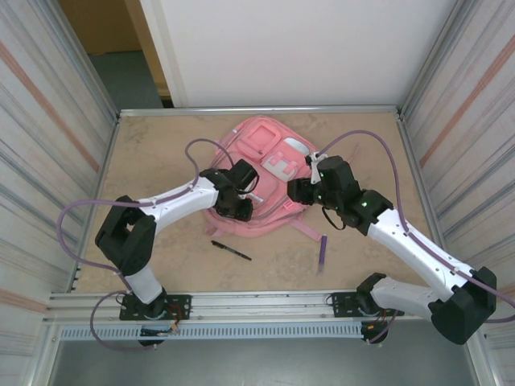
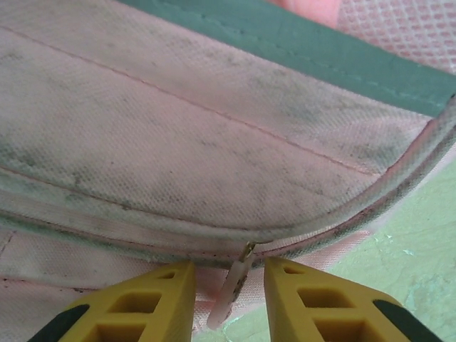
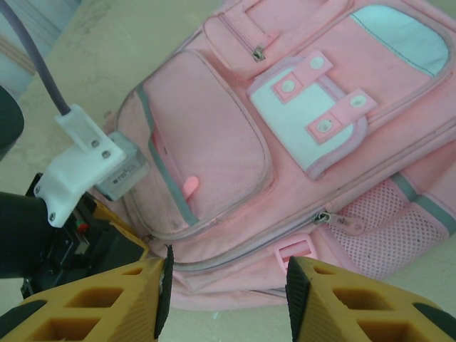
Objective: Pack the student bag
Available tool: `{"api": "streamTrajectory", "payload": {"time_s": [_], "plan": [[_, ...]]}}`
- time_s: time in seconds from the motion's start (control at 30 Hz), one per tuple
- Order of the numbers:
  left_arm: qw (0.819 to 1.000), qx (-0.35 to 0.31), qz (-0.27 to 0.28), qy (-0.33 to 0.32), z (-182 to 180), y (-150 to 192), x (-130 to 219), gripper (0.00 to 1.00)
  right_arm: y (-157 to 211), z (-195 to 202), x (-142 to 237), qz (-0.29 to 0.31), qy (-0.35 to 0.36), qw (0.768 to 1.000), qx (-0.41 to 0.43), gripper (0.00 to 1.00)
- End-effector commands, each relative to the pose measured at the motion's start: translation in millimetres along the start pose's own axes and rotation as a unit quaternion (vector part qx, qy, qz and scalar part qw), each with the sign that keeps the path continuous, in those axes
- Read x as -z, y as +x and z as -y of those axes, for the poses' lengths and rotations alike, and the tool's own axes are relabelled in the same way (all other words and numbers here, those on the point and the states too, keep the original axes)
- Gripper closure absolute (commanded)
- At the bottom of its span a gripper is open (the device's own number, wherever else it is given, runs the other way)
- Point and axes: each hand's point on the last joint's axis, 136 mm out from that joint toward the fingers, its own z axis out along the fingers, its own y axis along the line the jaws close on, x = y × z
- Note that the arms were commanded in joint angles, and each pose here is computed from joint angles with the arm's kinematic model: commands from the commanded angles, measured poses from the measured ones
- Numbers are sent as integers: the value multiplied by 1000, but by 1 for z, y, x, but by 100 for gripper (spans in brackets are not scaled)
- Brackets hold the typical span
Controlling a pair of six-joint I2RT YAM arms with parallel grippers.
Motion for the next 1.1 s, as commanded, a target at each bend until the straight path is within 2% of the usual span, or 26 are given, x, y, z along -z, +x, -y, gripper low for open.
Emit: {"api": "streamTrajectory", "payload": {"time_s": [0.0,0.13,0.3,0.43,0.57,0.67,0.73,0.77,0.87,0.97,1.07], "plan": [[1000,-12,10,-17,-7,-4,4,68,-6,-3,4,19,2,1000,15,53],[1000,-14,-7,2,-1,1,-10,70,-6,-8,4,19,-4,1000,17,53],[1000,-13,-11,9,2,3,-12,86,-3,-9,4,17,-1,1000,20,52],[999,-19,-2,33,9,2,-5,87,0,-9,-1,3,5,1000,20,52],[998,-16,-4,63,12,1,-2,100,10,-16,-14,-14,-4,1000,8,52],[997,3,13,70,-1,-4,12,100,26,-37,-33,-31,-38,999,2,48],[993,19,31,110,-4,-9,28,100,36,-60,-42,-41,-75,996,37,45],[987,21,42,151,0,-12,39,100,37,-72,-44,-40,-95,993,58,44],[966,30,74,244,7,-17,64,100,29,-107,-39,-22,-184,970,154,41],[963,37,91,252,0,-21,74,100,29,-113,-40,-12,-216,941,260,41],[953,28,96,288,11,-24,81,100,36,-119,-45,7,-238,899,369,41]]}}
